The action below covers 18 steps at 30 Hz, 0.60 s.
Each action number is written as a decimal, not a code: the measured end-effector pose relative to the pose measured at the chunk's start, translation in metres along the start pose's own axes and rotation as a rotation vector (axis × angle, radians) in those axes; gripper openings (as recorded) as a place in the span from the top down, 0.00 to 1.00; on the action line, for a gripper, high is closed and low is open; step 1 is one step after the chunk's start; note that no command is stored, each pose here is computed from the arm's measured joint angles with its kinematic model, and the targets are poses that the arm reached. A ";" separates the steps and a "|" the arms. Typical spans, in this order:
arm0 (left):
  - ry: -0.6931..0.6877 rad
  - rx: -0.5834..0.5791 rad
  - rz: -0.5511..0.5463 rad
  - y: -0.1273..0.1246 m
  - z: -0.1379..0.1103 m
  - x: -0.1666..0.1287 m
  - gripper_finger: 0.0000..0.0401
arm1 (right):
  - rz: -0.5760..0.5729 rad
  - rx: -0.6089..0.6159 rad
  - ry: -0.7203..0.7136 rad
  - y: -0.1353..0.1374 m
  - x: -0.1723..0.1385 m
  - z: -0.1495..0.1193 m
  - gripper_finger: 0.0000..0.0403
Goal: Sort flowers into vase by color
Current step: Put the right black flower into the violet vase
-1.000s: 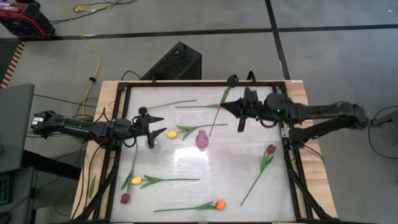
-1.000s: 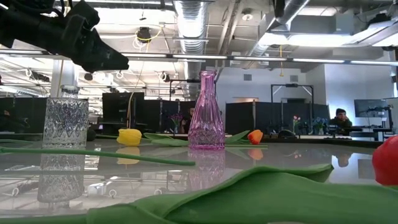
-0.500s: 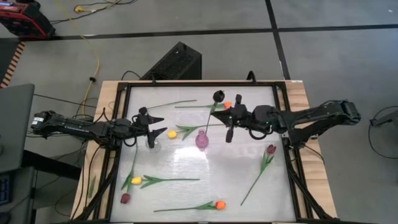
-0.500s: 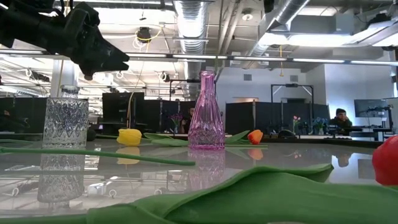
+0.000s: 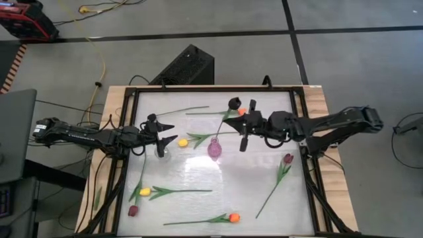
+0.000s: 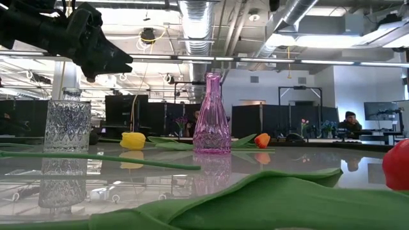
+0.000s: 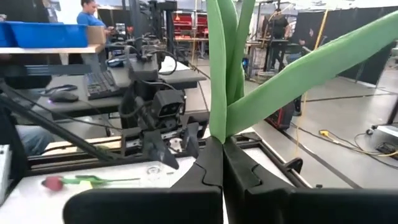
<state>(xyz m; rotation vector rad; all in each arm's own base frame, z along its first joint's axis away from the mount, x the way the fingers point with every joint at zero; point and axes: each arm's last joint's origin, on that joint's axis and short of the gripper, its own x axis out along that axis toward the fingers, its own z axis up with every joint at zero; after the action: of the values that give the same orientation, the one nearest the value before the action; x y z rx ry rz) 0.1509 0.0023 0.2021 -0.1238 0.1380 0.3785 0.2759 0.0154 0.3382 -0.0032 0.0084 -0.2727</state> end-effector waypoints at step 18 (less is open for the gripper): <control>0.010 0.004 -0.002 0.000 -0.001 0.000 0.45 | -0.006 -0.012 0.034 0.002 0.009 -0.010 0.95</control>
<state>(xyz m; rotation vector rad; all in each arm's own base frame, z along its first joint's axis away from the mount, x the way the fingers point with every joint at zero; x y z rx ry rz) 0.1507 0.0023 0.2010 -0.1218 0.1487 0.3759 0.2855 0.0149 0.3279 -0.0102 0.0433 -0.2782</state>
